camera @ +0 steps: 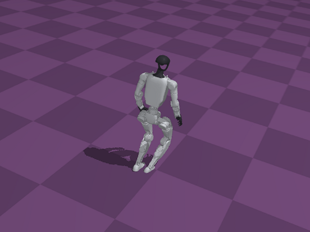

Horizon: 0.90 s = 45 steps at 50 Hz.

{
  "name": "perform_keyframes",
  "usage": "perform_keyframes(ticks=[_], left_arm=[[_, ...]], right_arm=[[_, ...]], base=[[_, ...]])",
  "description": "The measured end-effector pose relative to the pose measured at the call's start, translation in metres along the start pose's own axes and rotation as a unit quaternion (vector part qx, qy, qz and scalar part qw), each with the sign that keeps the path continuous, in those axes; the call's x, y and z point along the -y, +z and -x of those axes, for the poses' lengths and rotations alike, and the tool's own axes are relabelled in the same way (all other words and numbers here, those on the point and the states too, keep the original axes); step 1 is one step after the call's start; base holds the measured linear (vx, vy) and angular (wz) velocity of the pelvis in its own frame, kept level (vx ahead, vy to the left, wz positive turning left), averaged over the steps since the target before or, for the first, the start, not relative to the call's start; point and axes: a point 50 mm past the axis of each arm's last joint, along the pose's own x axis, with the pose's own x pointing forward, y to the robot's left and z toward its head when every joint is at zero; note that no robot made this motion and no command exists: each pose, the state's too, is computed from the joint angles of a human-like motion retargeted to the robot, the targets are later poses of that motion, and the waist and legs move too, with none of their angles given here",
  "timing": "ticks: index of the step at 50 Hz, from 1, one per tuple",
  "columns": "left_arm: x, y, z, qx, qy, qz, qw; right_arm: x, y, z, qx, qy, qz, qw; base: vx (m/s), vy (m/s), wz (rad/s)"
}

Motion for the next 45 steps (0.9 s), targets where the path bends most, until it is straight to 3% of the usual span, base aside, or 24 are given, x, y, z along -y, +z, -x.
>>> perform_keyframes(ticks=[8,22,35,45], left_arm=[[0.004,0.020,-0.008,0.023,-0.022,-0.011,0.999],[-0.035,0.047,-0.020,0.044,0.028,-0.028,0.998],[-0.007,-0.009,0.001,-0.042,-0.066,-0.041,0.996],[0.001,-0.063,0.029,-0.129,-0.039,0.033,0.990]], right_arm=[[-0.008,-0.014,0.004,-0.034,0.028,0.000,0.999],[-0.010,-0.040,0.015,-0.093,0.038,-0.048,0.994],[-0.016,-0.021,0.011,-0.043,0.102,-0.063,0.992],[-0.034,0.003,0.005,-0.018,0.138,-0.057,0.989]], base=[[-0.20,0.02,-0.66],[-0.19,0.00,-1.13],[-0.13,-0.01,-2.45],[-0.08,-0.14,-3.10]])
